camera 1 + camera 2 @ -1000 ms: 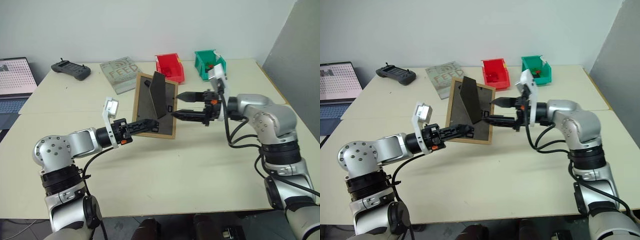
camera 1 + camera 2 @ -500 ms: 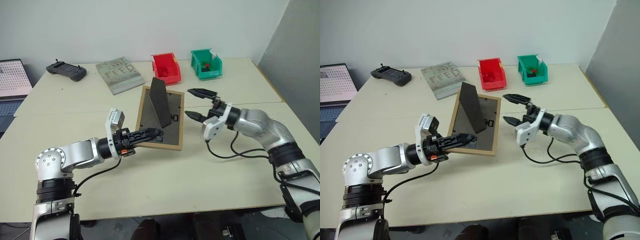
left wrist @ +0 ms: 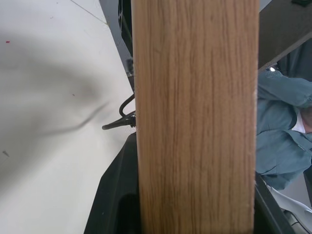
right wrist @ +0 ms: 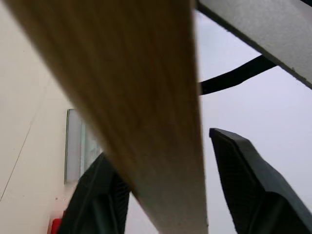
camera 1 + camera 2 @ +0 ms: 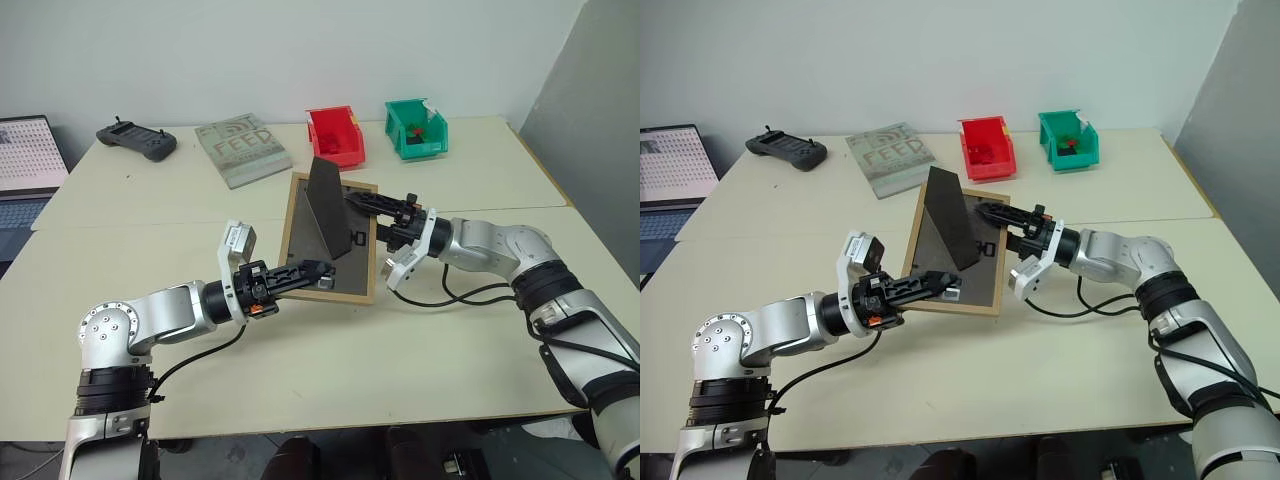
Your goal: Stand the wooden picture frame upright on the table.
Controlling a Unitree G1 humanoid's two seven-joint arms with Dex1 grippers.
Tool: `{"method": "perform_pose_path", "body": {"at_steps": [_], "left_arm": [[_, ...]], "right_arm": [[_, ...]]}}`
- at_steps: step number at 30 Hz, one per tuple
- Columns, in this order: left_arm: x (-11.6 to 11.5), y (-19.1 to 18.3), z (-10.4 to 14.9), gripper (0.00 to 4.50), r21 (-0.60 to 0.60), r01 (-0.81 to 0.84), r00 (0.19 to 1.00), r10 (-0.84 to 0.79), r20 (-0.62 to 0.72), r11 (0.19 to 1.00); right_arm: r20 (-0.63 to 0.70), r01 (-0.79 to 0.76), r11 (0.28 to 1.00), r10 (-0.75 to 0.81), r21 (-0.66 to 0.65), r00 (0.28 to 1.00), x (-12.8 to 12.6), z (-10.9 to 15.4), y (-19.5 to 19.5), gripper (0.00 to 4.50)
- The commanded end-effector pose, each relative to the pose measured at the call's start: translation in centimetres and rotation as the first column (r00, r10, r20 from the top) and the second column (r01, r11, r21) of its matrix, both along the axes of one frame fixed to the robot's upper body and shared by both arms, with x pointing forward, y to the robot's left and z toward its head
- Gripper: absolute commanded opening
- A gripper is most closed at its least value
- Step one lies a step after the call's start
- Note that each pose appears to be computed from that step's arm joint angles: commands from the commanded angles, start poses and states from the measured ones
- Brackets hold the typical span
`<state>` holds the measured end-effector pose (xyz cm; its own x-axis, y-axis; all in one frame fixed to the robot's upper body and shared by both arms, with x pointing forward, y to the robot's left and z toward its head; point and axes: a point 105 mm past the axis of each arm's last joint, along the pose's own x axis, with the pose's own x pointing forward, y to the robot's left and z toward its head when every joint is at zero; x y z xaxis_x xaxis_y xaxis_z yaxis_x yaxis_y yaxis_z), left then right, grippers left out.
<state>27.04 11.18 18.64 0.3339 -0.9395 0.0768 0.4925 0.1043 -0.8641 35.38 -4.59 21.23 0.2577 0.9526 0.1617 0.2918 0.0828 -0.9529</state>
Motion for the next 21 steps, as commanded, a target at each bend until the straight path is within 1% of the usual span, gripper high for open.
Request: {"method": "perform_pose_path", "body": {"at_steps": [1, 3, 5, 6, 7, 8, 11, 13, 14, 15, 16, 17, 18, 19, 20, 21], "left_arm": [[-0.5, -0.1, 0.3, 1.21, 0.006, 0.007, 1.000, -0.007, 0.021, 1.000], [-0.5, -0.1, 0.4, 1.21, 0.018, -0.012, 1.000, 0.012, 0.029, 1.000], [-0.5, 0.2, 0.6, 1.89, 0.019, -0.045, 0.998, 0.044, 0.049, 0.999], [-0.4, 0.4, 0.8, 1.91, 0.014, -0.067, 0.996, 0.066, 0.056, 0.998], [-0.3, 0.7, 0.9, 2.31, 0.012, -0.089, 0.994, 0.088, 0.061, 0.996], [-0.1, 1.1, 1.0, 2.44, 0.030, -0.118, 0.991, 0.116, 0.069, 0.993], [1.2, 3.8, 2.6, 3.14, 0.091, -0.270, 0.957, 0.257, 0.133, 0.958], [1.5, 5.6, 3.7, 3.49, 0.141, -0.365, 0.919, 0.331, 0.215, 0.920], [1.4, 6.3, 4.3, 3.71, 0.150, -0.406, 0.897, 0.363, 0.251, 0.901], [1.2, 6.8, 4.5, 3.81, 0.182, -0.451, 0.872, 0.388, 0.299, 0.874], [1.0, 7.1, 4.6, 4.16, 0.200, -0.479, 0.854, 0.402, 0.330, 0.855], [0.8, 7.3, 4.6, 4.35, 0.234, -0.516, 0.830, 0.413, 0.374, 0.824], [0.3, 7.3, 4.3, 4.49, 0.291, -0.563, 0.795, 0.410, 0.448, 0.773], [-0.1, 7.2, 4.1, 4.50, 0.322, -0.595, 0.768, 0.403, 0.498, 0.736], [-0.5, 6.7, 3.8, 4.50, 0.365, -0.641, 0.725, 0.376, 0.577, 0.675], [-0.7, 6.2, 3.5, 4.50, 0.384, -0.677, 0.687, 0.351, 0.636, 0.628]], "right_arm": [[0.074, -0.045, 0.998, 0.041, 0.048, 0.996, -0.5, 2.7, 0.2, 1.58], [0.071, -0.046, 0.998, 0.043, 0.048, 0.997, -0.4, 2.7, 0.1, 1.49], [0.062, -0.044, 0.998, 0.041, 0.049, 0.997, -0.3, 2.7, 0.0, 1.48], [0.050, -0.040, 0.998, 0.037, 0.051, 0.998, -0.2, 2.7, 0.0, 1.48], [0.038, -0.038, 0.998, 0.036, 0.052, 0.999, -0.1, 2.7, -0.1, 1.34], [0.016, -0.035, 0.998, 0.034, 0.060, 0.999, 0.0, 2.7, -0.2, 1.32], [-0.121, -0.008, 0.993, 0.022, 0.116, 0.992, 0.7, 2.7, -0.6, 1.31], [-0.275, 0.039, 0.990, 0.000, 0.138, 0.961, 1.7, 2.2, -0.8, 1.31], [-0.372, 0.067, 0.984, -0.001, 0.165, 0.928, 2.2, 2.0, -0.8, 1.31], [-0.497, 0.107, 0.979, -0.007, 0.173, 0.868, 3.0, 1.5, -0.7, 1.31], [-0.587, 0.118, 0.977, 0.008, 0.176, 0.810, 3.4, 1.2, -0.8, 1.31], [-0.689, 0.140, 0.970, 0.036, 0.198, 0.724, 3.9, 0.9, -0.8, 1.31], [-0.814, 0.177, 0.961, 0.075, 0.214, 0.576, 4.9, 0.2, -0.6, 1.31], [-0.882, 0.186, 0.956, 0.122, 0.228, 0.456, 5.2, -0.4, -0.5, 1.31], [-0.941, 0.203, 0.949, 0.179, 0.243, 0.289, 5.6, -1.3, -0.2, 1.31], [-0.962, 0.208, 0.946, 0.218, 0.250, 0.166, 5.7, -2.0, 0.1, 1.31]]}}
